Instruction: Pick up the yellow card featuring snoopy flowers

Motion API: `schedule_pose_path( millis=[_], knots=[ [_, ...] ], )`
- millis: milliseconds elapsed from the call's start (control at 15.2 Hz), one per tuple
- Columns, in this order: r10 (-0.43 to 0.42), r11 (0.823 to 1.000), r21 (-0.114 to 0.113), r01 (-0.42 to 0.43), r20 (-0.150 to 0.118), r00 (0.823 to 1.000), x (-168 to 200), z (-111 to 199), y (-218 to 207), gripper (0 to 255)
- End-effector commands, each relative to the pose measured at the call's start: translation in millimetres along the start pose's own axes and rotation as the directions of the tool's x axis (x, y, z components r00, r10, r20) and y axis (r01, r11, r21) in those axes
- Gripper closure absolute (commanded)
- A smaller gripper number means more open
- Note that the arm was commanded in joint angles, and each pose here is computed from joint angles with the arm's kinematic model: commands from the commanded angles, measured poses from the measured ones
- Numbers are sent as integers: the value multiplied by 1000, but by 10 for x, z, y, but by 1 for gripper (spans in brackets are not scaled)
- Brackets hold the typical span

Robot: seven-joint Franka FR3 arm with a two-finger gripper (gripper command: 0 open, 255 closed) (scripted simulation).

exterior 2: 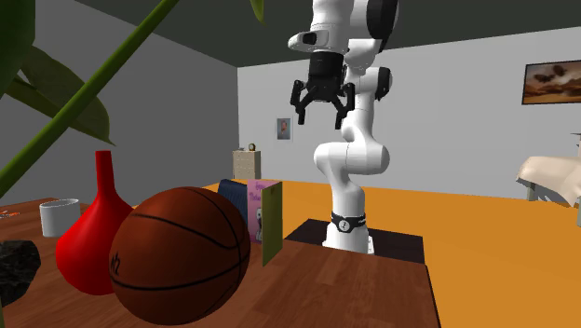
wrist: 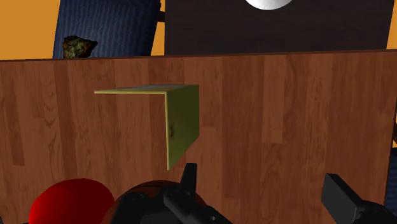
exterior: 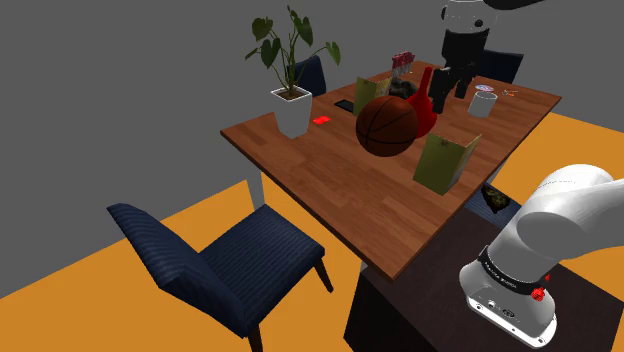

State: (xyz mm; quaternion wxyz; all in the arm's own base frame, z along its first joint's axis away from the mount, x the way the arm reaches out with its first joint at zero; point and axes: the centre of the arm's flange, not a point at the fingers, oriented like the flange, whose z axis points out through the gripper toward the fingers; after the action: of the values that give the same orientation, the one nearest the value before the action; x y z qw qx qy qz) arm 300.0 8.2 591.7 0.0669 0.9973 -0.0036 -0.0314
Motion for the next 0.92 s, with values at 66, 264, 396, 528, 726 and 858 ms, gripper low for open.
schedule_pose_path(
  millis=[66,264,396,528,726,858],
  knots=[
    [-5,1000,9,5,5,1000,34,102,93,0],
    [-20,999,36,20,18,1000,136,415,366,0],
    [-31,998,54,29,27,999,204,628,542,0],
    [-42,997,72,39,36,999,271,844,713,0],
    [-58,994,99,53,48,997,372,1176,962,0],
    [-69,991,117,62,56,996,439,1402,1122,0]
  ],
)
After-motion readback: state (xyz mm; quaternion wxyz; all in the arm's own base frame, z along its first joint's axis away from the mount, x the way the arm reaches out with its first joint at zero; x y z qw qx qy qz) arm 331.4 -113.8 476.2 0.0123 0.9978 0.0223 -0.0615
